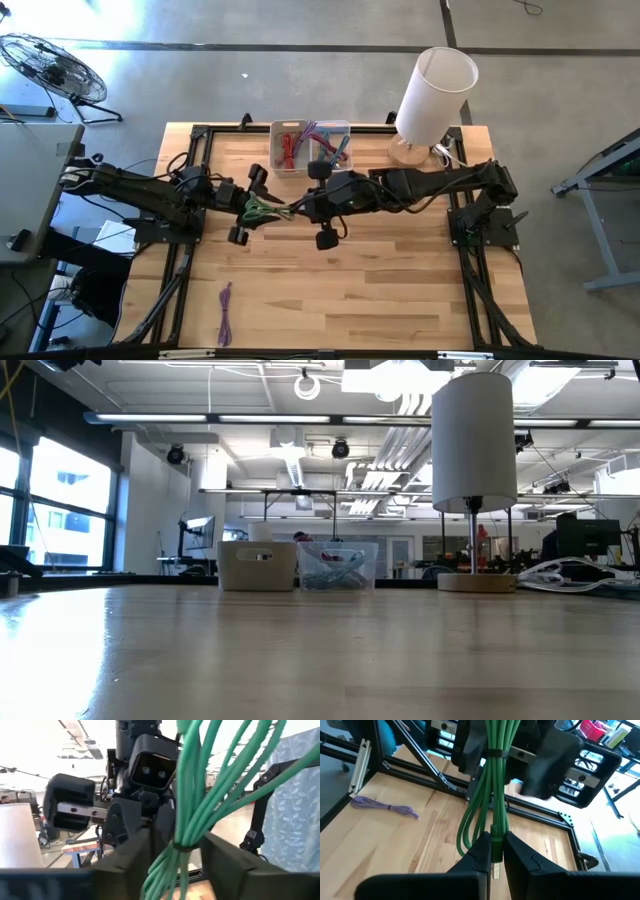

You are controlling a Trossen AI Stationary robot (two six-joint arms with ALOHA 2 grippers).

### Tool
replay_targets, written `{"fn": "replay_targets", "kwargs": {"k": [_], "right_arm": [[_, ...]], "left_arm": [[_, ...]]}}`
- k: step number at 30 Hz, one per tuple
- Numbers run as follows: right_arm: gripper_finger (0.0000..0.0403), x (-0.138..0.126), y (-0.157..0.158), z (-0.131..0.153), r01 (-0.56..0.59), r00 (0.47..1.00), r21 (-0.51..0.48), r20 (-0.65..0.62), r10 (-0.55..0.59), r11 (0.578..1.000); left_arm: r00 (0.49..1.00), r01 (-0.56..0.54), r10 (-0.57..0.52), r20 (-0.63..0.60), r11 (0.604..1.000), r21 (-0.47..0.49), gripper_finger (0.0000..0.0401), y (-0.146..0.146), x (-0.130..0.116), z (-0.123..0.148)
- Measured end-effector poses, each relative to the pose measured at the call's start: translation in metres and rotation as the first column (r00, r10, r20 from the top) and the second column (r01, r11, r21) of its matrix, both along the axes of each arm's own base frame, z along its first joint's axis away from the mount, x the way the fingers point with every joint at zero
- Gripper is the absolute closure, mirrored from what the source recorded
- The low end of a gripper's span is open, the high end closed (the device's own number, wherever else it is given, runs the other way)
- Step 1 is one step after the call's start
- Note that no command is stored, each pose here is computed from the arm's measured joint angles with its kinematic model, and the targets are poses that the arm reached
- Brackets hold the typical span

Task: Pick & Place USB Port
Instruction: Put the green USB cable into the gray bin

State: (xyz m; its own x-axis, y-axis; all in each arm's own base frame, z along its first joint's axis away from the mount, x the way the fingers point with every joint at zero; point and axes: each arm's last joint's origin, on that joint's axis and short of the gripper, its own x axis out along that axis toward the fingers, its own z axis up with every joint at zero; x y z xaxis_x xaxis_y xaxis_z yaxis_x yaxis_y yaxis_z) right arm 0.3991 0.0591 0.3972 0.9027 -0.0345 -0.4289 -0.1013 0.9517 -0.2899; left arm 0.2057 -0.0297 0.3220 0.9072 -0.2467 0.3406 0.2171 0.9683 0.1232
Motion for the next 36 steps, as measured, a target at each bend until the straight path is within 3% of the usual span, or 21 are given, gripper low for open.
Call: {"fn": "replay_targets", "kwargs": {"k": [5,6,12,16,20,24,26,28,32,36], "right_arm": [[0.0382,0.000,-0.001,-0.001,-0.001,1.000,-0.003,-0.012,0.001,1.000],[0.0382,0.000,-0.001,-0.001,-0.001,1.000,-0.003,-0.014,0.000,1.000],[0.0375,0.000,-0.001,-0.001,0.005,1.000,0.006,-0.012,-0.005,1.000],[0.0318,0.000,-0.002,-0.001,0.024,1.000,0.024,-0.008,-0.024,0.999],[0.0258,-0.001,-0.004,-0.001,0.121,0.993,0.042,-0.005,-0.121,0.992],[0.0207,-0.007,-0.007,0.001,0.207,0.978,0.009,-0.020,-0.207,0.978],[0.0190,-0.013,-0.007,0.003,0.229,0.973,-0.007,-0.034,-0.229,0.973],[0.0180,-0.019,-0.008,0.008,0.272,0.962,0.000,-0.029,-0.272,0.962],[0.0178,-0.028,-0.011,0.008,0.360,0.932,0.033,-0.063,-0.358,0.932],[0.0182,-0.031,-0.012,0.005,0.380,0.922,0.052,-0.105,-0.374,0.923]], "left_arm": [[1.000,-0.014,0.013,0.017,0.998,0.063,0.0367,0.000,0.000,0.000],[1.000,-0.018,0.017,0.020,0.997,0.075,0.0379,0.000,0.000,0.000],[1.000,-0.021,0.020,0.022,0.996,0.081,0.0387,0.000,0.000,0.000],[0.998,-0.061,0.059,0.023,0.996,0.071,0.0387,0.001,-0.002,0.001],[0.994,-0.099,0.097,0.045,0.993,0.062,0.0387,0.003,-0.007,0.006],[0.974,-0.225,0.224,0.017,0.974,0.035,0.0387,0.008,-0.017,0.009],[0.939,-0.339,0.337,-0.074,0.941,-0.019,0.0387,0.013,-0.024,0.006],[0.874,-0.467,0.449,-0.184,0.882,-0.069,0.0387,0.018,-0.031,0.000],[0.739,-0.653,0.592,-0.322,0.747,-0.124,0.0387,0.026,-0.042,-0.009],[0.607,-0.783,0.677,-0.416,0.598,-0.169,0.0387,0.033,-0.046,-0.019]]}}
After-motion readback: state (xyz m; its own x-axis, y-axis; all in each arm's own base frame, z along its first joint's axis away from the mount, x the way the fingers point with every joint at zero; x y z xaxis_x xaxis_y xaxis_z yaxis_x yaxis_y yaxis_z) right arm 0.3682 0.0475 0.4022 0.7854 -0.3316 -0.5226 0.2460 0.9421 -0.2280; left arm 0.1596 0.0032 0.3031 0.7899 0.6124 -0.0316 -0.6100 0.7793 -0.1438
